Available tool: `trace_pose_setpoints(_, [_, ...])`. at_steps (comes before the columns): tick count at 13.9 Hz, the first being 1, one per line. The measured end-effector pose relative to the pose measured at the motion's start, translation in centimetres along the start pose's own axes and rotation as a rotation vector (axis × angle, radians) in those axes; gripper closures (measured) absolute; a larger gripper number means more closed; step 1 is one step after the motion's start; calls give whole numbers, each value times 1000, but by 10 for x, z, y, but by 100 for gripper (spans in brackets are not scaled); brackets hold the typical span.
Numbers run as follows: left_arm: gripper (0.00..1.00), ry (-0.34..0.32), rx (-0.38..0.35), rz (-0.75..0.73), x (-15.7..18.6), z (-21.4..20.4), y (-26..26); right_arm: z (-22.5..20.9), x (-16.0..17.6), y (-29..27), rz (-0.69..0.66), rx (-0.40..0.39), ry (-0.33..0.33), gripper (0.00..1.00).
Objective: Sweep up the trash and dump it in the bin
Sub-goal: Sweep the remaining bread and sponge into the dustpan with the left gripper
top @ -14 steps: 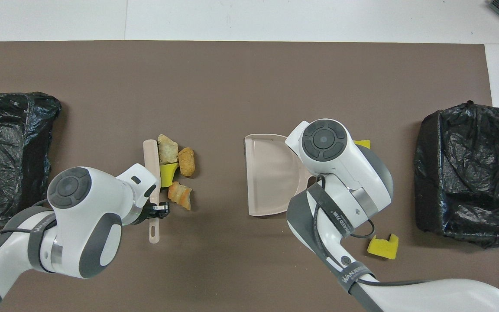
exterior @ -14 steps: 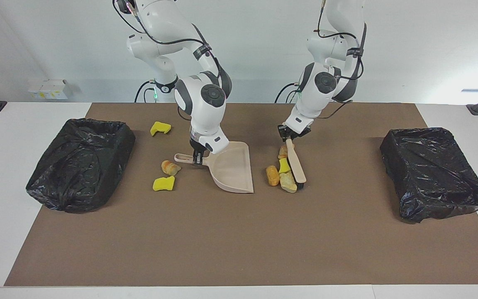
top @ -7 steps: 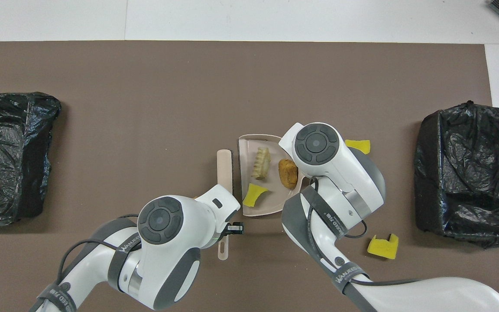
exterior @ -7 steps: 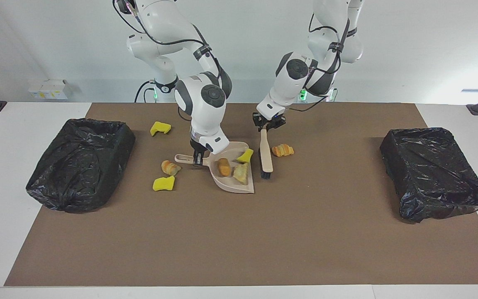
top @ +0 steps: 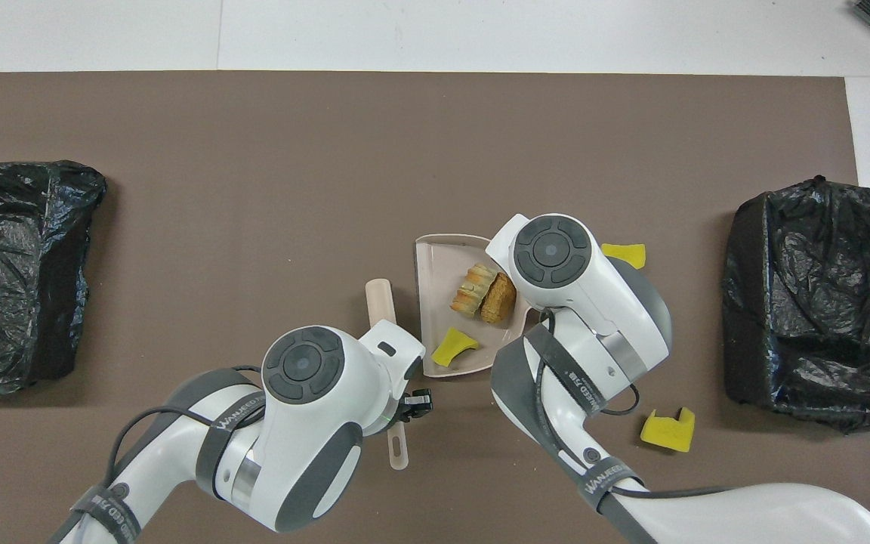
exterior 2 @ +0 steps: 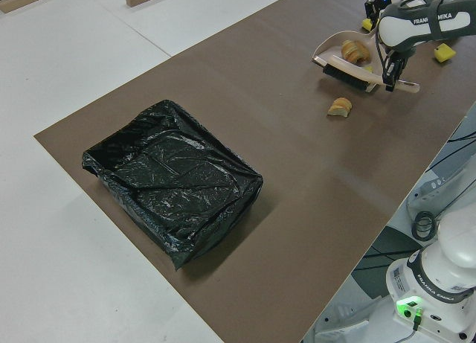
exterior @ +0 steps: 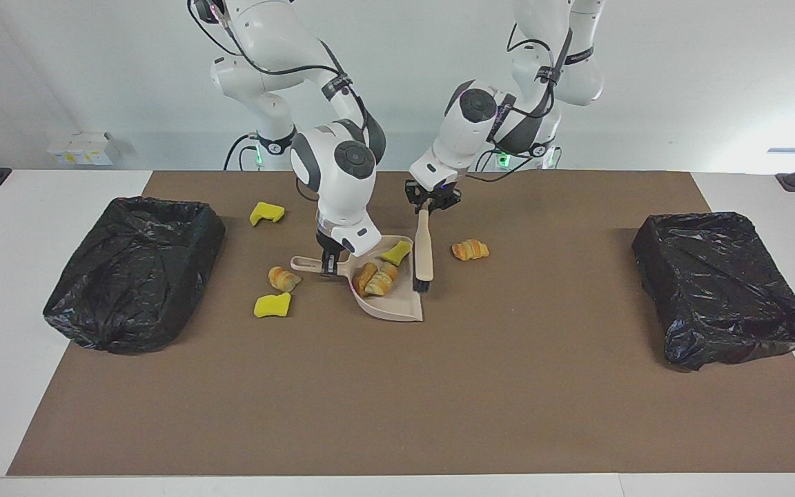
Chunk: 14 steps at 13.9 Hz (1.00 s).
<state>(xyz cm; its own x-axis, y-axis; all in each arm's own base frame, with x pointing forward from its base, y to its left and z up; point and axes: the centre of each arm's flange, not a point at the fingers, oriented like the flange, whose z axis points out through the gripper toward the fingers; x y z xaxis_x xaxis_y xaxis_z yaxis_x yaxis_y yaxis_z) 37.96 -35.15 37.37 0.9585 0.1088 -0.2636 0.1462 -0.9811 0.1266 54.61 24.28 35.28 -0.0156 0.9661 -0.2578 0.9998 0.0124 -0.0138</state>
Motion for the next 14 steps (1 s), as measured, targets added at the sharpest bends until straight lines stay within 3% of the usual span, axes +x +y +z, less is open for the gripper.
trace_pose_setpoints(6, [73,-81,37,-255,2,-73,-67,0,0,0,0,0,0,69])
trace_pose_setpoints(9, [73,-119,74,-296,-10,-48,-103,0,0,0,0,0,0,69])
trace_pose_setpoints(14, [73,-47,51,-154,-16,3,-104,1,0,0,0,1,-1,69])
